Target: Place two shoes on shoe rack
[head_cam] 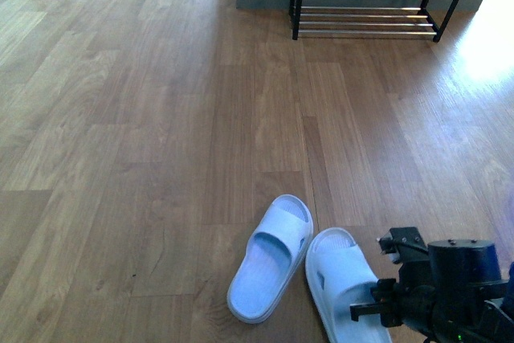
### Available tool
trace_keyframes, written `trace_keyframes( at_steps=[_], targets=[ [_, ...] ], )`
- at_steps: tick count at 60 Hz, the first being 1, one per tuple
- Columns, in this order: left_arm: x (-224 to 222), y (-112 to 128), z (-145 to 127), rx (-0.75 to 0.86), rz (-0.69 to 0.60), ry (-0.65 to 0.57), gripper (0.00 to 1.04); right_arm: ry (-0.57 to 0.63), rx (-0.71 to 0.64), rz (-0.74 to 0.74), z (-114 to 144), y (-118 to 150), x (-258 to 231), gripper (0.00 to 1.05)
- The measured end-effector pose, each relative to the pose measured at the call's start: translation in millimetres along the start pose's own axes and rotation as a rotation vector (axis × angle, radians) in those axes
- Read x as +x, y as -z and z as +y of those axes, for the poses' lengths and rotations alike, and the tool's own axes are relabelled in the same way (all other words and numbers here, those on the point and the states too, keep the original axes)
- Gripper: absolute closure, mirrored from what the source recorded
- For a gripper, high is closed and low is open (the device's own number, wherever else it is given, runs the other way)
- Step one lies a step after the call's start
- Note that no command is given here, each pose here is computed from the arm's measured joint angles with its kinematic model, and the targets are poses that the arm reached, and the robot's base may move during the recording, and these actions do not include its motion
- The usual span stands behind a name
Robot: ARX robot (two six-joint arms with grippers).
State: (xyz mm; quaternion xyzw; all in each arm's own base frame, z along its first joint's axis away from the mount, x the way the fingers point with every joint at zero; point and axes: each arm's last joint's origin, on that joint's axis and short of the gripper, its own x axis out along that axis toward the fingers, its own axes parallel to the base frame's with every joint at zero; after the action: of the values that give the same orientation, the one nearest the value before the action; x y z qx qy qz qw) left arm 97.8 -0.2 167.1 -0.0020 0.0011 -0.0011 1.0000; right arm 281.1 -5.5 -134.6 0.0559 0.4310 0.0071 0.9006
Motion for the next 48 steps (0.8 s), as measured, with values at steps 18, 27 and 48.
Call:
trace_keyframes(
  at_steps=[18,27,48],
  targets=[
    [0.0,0.0,0.0,0.000,0.000,0.000,0.09,0.088,0.111,-0.156,-29.7,-61.4,-95.4,1.03],
    [0.0,0.0,0.0,0.000,0.000,0.000,0.09,0.100,0.141,-0.257,-32.9,-92.3,-165.8,1.03],
    [0.0,0.0,0.0,0.000,0.000,0.000,0.09,0.145,0.175,-0.515,-25.5,-105.2,-286.6,1.03]
  ],
)
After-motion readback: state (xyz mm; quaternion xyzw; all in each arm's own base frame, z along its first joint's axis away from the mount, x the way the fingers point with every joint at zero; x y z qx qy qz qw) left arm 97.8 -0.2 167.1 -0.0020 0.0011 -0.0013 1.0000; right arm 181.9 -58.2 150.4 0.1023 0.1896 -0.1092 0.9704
